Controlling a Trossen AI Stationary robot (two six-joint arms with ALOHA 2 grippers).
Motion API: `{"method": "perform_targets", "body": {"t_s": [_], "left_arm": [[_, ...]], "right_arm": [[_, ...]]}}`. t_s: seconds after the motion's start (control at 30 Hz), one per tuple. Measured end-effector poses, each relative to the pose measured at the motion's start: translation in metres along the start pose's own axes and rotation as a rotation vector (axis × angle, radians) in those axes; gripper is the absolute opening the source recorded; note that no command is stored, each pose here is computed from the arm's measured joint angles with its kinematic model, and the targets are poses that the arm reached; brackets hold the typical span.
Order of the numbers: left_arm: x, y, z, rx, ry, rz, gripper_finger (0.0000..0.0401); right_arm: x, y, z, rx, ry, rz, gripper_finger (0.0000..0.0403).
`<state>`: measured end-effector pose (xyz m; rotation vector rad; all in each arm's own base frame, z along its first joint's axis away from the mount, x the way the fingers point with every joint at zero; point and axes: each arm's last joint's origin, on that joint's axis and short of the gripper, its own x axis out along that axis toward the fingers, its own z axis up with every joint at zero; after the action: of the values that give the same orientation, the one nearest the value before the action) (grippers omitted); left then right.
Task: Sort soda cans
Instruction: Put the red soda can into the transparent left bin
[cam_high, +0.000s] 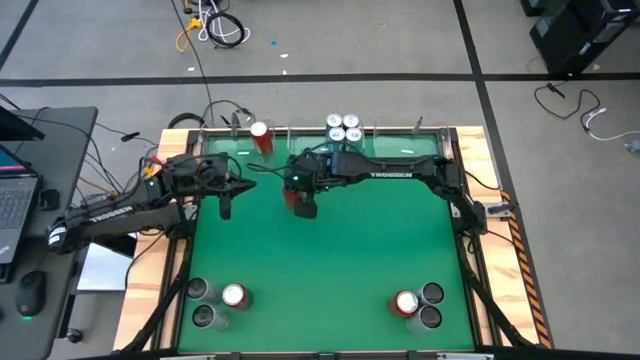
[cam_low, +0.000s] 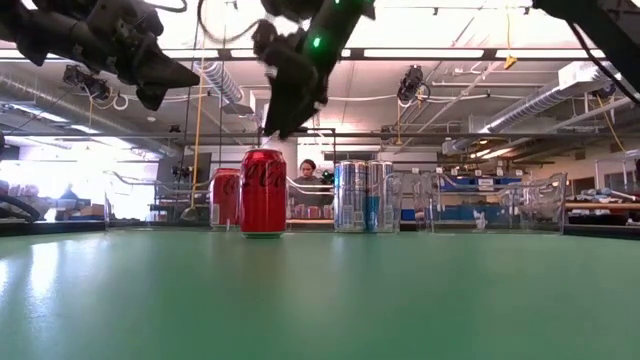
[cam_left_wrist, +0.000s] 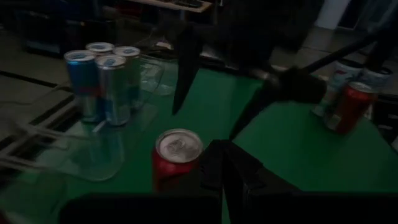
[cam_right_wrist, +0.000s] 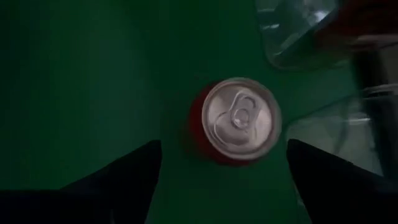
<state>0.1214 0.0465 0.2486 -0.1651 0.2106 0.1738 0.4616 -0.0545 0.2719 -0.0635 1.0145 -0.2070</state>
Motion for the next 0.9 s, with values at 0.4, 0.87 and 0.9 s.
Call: {"method": "perform_targets", "body": {"t_s": [0.4,0.87,0.9], "left_arm": [[0.028,0.000,0.002,0.023,-0.002,-0.084,0.0005],[0.057,-0.001,0.009,0.065,0.088,-0.094,0.0031],[0.059,-0.002,0.013,0.072,0.112,-0.093,0.0037]], "right_arm": [[-0.013,0.000,-0.038,0.015,-0.006,-0.188,0.0110],[-0.055,0.011,-0.112,0.195,-0.603,-0.155,0.0025],[-0.058,0.013,-0.115,0.195,-0.622,-0.148,0.0022]]}}
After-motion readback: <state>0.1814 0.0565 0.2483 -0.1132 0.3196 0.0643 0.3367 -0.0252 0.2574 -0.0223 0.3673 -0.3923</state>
